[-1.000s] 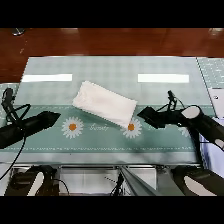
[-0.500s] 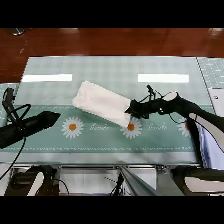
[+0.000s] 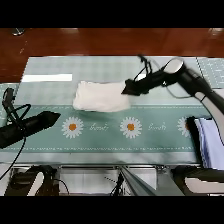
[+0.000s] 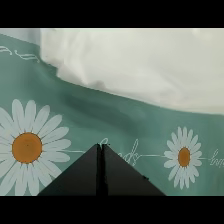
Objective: Fold the shirts.
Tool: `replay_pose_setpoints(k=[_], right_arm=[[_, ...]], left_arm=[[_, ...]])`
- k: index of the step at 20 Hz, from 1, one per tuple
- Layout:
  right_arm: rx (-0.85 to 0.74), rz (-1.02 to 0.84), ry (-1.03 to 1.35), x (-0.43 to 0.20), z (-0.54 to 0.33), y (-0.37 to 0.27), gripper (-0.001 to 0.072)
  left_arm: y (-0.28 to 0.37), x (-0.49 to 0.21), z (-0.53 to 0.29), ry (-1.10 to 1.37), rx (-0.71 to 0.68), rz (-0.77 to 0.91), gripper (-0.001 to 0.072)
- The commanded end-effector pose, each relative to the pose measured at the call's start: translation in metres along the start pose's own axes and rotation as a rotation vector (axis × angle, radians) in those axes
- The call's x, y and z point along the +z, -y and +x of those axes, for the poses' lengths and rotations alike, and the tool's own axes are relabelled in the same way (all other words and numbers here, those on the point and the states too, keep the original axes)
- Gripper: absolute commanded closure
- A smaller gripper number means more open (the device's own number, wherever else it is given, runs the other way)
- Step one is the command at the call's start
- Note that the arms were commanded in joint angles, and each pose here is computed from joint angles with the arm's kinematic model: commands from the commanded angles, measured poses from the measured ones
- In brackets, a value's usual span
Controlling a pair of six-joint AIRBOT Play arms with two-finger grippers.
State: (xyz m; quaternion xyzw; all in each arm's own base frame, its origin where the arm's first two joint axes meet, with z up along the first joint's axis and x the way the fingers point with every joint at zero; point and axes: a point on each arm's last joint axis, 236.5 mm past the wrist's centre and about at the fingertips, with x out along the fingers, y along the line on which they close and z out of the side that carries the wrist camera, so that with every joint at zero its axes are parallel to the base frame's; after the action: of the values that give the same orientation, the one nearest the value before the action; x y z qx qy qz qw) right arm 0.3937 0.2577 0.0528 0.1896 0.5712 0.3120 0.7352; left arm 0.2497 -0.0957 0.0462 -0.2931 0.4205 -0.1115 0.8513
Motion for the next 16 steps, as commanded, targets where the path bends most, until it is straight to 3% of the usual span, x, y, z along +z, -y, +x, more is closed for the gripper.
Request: replay_pose_setpoints(k=[1, 5, 11, 16], right_arm=[[-0.171, -0.085, 0.100, 0.044, -0.095, -0.008, 0.0686], [-0.277, -0.046, 0.168, 0.054, -0.198, 0.006, 0.0686], [-0.418, 0.264, 0.266, -0.005, -0.333, 0.078, 0.0686], [-0.537, 0.469, 0.528, -0.048, -0.428, 0.103, 0.0686]], left_arm=[[0.000, 0.000, 0.000, 0.000, 0.000, 0.000, 0.0680], [0.000, 0.001, 0.000, 0.006, 0.000, -0.018, 0.0680], [0.000, 0.004, 0.000, 0.016, 0.000, -0.040, 0.0680], [0.000, 0.004, 0.000, 0.016, 0.000, -0.040, 0.0680]])
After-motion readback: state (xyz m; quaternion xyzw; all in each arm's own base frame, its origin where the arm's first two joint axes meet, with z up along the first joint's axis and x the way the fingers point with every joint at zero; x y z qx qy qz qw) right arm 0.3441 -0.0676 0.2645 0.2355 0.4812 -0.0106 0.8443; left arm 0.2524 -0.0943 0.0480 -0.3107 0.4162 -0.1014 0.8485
